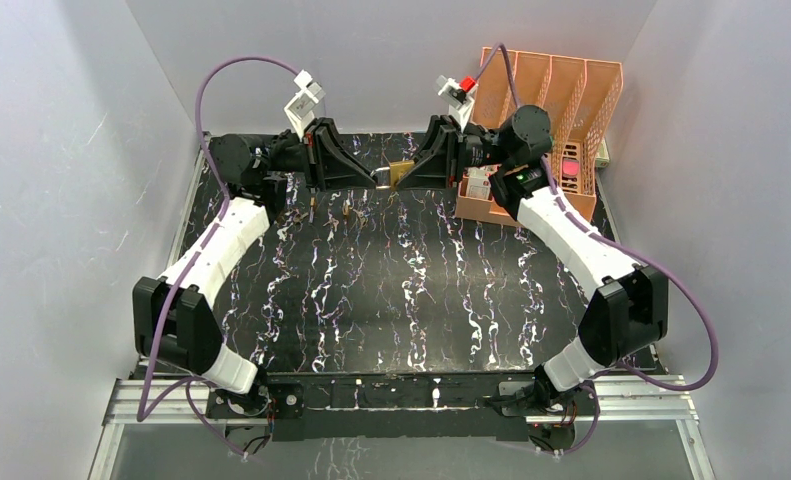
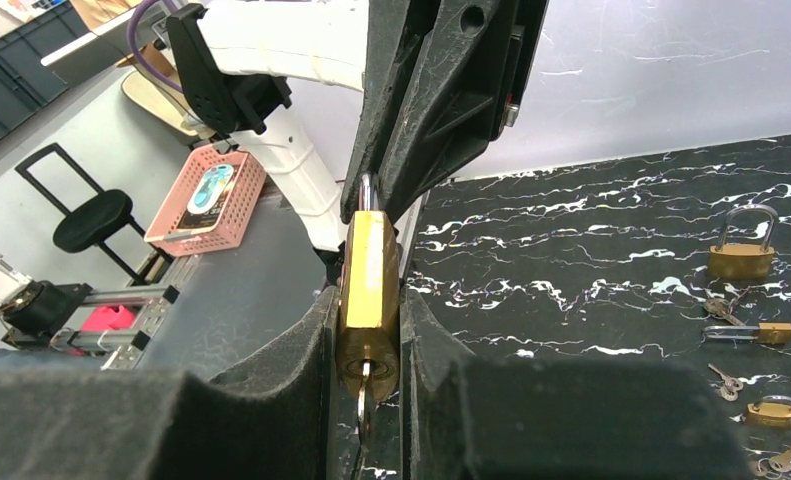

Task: Lock with the key
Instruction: Lock the lock.

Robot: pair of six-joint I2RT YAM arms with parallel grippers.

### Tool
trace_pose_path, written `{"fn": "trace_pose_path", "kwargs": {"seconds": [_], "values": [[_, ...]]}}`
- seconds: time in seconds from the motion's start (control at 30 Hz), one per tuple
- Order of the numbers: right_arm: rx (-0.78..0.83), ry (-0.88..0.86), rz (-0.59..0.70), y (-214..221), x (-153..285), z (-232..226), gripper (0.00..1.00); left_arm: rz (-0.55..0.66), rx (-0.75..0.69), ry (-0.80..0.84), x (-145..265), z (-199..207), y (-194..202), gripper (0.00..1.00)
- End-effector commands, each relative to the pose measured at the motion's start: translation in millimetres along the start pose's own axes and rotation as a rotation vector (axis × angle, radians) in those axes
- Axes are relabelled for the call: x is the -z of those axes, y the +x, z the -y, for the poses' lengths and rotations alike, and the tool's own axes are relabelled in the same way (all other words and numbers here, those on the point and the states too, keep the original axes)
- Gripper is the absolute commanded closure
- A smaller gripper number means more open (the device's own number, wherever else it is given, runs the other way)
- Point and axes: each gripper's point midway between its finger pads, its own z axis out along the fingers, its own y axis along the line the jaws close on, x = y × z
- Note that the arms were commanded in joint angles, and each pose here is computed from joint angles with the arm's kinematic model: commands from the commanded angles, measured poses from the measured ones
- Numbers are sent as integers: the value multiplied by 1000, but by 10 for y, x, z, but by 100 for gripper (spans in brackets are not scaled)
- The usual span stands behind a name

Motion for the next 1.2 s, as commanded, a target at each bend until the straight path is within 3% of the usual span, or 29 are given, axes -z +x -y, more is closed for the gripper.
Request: {"fn": "trace_pose_path", "kwargs": {"seconds": [0.0,0.6,0.8,0.87,1.03,1.17], "values": [[115,-69,62,-278,-392,-305,100,89,-37,11,-246,-3,-37,100],[100,-151,47,-152,-697,-465,100,171,-38,-26,-367,-144,-40,100],[127,-65,10,-103,-603,-421,100,221,-69,-84,-246,-144,-165,100],[140,-36,12,-117,-497,-440,91,236,-80,-104,-191,-129,-213,100],[166,49,40,-187,-145,-404,44,260,-107,-138,-84,-70,-345,100],[190,119,86,-295,137,-381,24,265,-111,-136,-71,-52,-423,100]]}}
